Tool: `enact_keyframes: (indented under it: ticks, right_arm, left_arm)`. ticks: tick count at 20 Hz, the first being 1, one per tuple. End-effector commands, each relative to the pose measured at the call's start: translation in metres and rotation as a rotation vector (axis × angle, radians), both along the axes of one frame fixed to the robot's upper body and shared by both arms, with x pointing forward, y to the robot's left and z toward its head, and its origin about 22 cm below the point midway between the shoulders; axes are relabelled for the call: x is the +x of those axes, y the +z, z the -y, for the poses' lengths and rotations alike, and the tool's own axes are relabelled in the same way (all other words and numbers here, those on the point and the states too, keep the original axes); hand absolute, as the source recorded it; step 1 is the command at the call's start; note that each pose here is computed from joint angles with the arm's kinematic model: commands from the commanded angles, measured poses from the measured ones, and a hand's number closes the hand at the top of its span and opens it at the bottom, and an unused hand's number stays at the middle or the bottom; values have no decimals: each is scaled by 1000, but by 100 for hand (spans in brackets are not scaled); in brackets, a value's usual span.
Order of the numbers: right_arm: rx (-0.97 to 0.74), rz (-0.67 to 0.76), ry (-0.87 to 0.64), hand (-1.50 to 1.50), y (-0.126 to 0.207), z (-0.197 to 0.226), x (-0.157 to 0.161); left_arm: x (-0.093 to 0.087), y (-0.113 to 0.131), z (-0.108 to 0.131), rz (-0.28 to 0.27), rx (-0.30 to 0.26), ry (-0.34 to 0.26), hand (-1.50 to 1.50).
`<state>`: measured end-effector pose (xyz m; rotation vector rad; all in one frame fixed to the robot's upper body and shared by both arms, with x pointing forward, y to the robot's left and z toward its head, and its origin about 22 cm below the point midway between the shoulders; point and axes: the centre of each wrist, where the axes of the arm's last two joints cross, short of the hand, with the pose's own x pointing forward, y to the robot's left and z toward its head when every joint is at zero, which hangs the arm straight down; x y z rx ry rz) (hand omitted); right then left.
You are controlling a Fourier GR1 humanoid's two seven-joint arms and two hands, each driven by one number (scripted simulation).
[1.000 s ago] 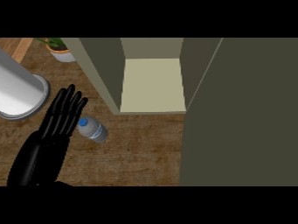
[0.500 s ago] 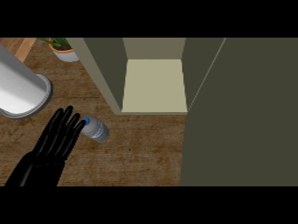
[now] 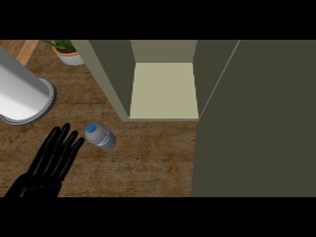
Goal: Pick up the bottled water, place it into the cabinet and close the cabinet
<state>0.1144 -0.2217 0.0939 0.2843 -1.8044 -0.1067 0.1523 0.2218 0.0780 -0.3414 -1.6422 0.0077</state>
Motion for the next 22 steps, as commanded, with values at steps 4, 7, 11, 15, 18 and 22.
enact_keyframes:
  ticks: [4, 7, 11, 15, 18, 22]
  right_arm:
    - [-21, 0, 16, -150, -19, -11, -4]
    - [-5, -1, 11, -150, -20, -4, -8]
    - [-18, 13, -3, -150, -11, -9, -13]
    - [-9, 21, 23, -150, -11, -4, -23]
    - [-13, 7, 28, -150, -21, 1, -24]
    - [-29, 19, 11, -150, -30, -6, -18]
  left_arm:
    - [-1, -7, -1, 48, -1, 4, -150]
    - [-6, -15, -32, 55, -1, 4, -150]
    - [-2, -30, -37, 31, -6, 76, -150]
    - [24, -26, -46, 33, 15, 133, -150]
    - [39, -40, -62, 22, 33, 114, -150]
    - [39, -50, -60, 37, 66, 101, -150]
